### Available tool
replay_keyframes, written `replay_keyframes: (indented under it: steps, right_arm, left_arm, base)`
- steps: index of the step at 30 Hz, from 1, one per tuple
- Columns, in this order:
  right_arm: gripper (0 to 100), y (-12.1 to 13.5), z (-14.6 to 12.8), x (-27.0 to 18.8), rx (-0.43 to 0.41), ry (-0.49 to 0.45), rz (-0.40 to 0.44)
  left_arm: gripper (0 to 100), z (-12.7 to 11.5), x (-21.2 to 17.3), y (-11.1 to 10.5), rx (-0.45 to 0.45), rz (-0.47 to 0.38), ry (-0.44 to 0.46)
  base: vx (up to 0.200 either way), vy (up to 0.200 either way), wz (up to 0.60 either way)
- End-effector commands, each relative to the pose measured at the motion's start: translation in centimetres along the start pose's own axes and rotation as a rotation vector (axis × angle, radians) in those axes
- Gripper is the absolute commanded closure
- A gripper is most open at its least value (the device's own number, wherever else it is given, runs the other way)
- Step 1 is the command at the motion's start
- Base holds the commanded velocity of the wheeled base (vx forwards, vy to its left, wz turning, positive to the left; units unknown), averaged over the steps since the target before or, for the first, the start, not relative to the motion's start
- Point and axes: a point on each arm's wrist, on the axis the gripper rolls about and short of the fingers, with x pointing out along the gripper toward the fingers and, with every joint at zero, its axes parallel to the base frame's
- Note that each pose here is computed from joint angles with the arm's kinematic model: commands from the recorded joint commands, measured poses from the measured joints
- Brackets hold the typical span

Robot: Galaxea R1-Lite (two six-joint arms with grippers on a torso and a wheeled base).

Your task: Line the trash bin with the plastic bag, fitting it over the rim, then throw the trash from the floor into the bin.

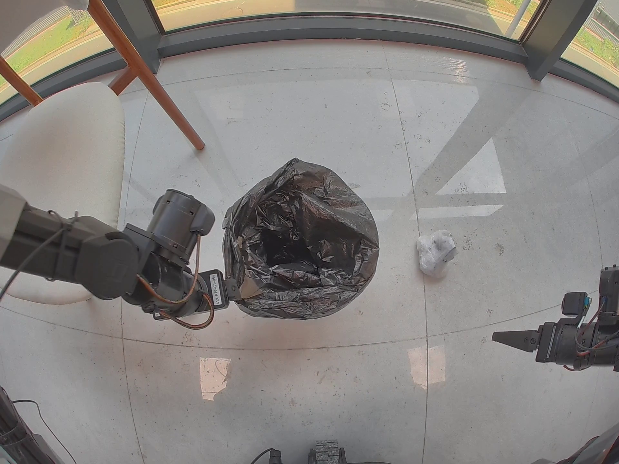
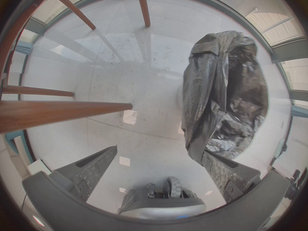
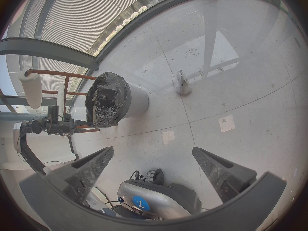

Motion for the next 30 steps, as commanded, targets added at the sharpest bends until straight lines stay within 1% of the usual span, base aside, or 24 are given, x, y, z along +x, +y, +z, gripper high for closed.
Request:
replay_keyframes:
  steps: [1, 3, 5, 6, 7, 8, 9, 11, 14, 16, 17, 20, 22, 23, 25, 26, 27, 30]
  right_arm:
    - [0, -0.1, -0.1, -0.1, 0.003, 0.002, -0.004]
    - [0, -0.1, -0.2, 0.0, 0.000, 0.005, -0.004]
    - [0, -0.1, -0.2, 0.0, 0.000, 0.005, -0.004]
    - [0, -0.1, -0.2, 0.0, 0.000, 0.004, -0.004]
    - [0, -0.1, -0.2, 0.0, 0.000, 0.004, -0.004]
    - [0, -0.1, -0.2, -0.1, 0.000, 0.002, -0.004]
    - [0, -0.1, -0.2, -0.1, 0.000, 0.002, -0.004]
    - [0, -0.1, -0.2, -0.2, 0.003, -0.001, -0.006]
    - [0, -0.1, -0.2, -0.2, 0.002, -0.002, -0.005]
    - [0, -0.1, -0.2, -0.2, 0.002, -0.002, -0.005]
    - [0, -0.1, -0.2, -0.2, 0.003, -0.001, -0.006]
    - [0, -0.1, -0.2, -0.2, 0.004, -0.001, -0.006]
    - [0, -0.1, -0.2, -0.2, 0.004, -0.001, -0.006]
    - [0, -0.2, -0.3, -0.2, 0.007, -0.002, -0.008]
    - [0, -0.3, -0.3, -0.3, 0.009, -0.003, -0.011]
    - [0, -0.3, -0.3, -0.3, 0.009, -0.003, -0.011]
    - [0, -0.3, -0.3, -0.3, 0.013, -0.006, -0.014]
    - [0, -0.4, -0.4, -0.3, 0.015, -0.003, -0.015]
  left_arm:
    - [0, -0.2, -4.3, 0.4, -0.006, -0.114, -0.047]
    - [0, 1.0, -4.2, -0.4, -0.015, -0.146, -0.095]
    - [0, 1.3, -4.1, -0.6, -0.018, -0.154, -0.106]
    - [0, 2.4, -3.0, -1.8, -0.032, -0.182, -0.140]
    - [0, 2.4, -3.0, -1.8, -0.032, -0.182, -0.140]
    - [0, 3.3, -1.5, -2.8, -0.038, -0.187, -0.155]
    - [0, 3.3, -1.5, -2.8, -0.038, -0.187, -0.155]
    - [0, 4.5, 0.3, -3.8, -0.051, -0.187, -0.166]
    - [0, 6.2, 2.5, -4.1, -0.087, -0.158, -0.196]
    - [0, 6.4, 2.7, -4.2, -0.088, -0.157, -0.202]
    - [0, 7.7, 4.4, -4.9, -0.105, -0.139, -0.237]
    - [0, 9.6, 4.9, -4.8, -0.142, -0.135, -0.289]
    - [0, 10.0, 4.7, -4.8, -0.148, -0.139, -0.302]
    - [0, 10.8, 4.5, -4.3, -0.170, -0.136, -0.323]
    - [0, 11.4, 4.4, -3.3, -0.192, -0.119, -0.334]
    - [0, 11.4, 4.4, -3.2, -0.194, -0.117, -0.335]
    - [0, 12.0, 4.5, -2.1, -0.212, -0.098, -0.343]
    - [0, 13.0, 4.1, -0.2, -0.246, -0.069, -0.366]
  base:
    - [0.000, 0.000, 0.00]
    - [0.000, 0.000, 0.00]
    - [0.000, 0.000, 0.00]
    - [0.000, 0.000, 0.00]
    - [0.000, 0.000, 0.00]
    - [0.000, 0.000, 0.00]
    - [0.000, 0.000, 0.00]
    - [0.000, 0.000, 0.00]
    - [0.000, 0.000, 0.00]
    - [0.000, 0.000, 0.00]
    - [0.000, 0.000, 0.00]
    - [0.000, 0.000, 0.00]
    - [0.000, 0.000, 0.00]
    - [0.000, 0.000, 0.00]
    - [0.000, 0.000, 0.00]
    - [0.000, 0.000, 0.00]
    - [0.000, 0.000, 0.00]
    - [0.000, 0.000, 0.00]
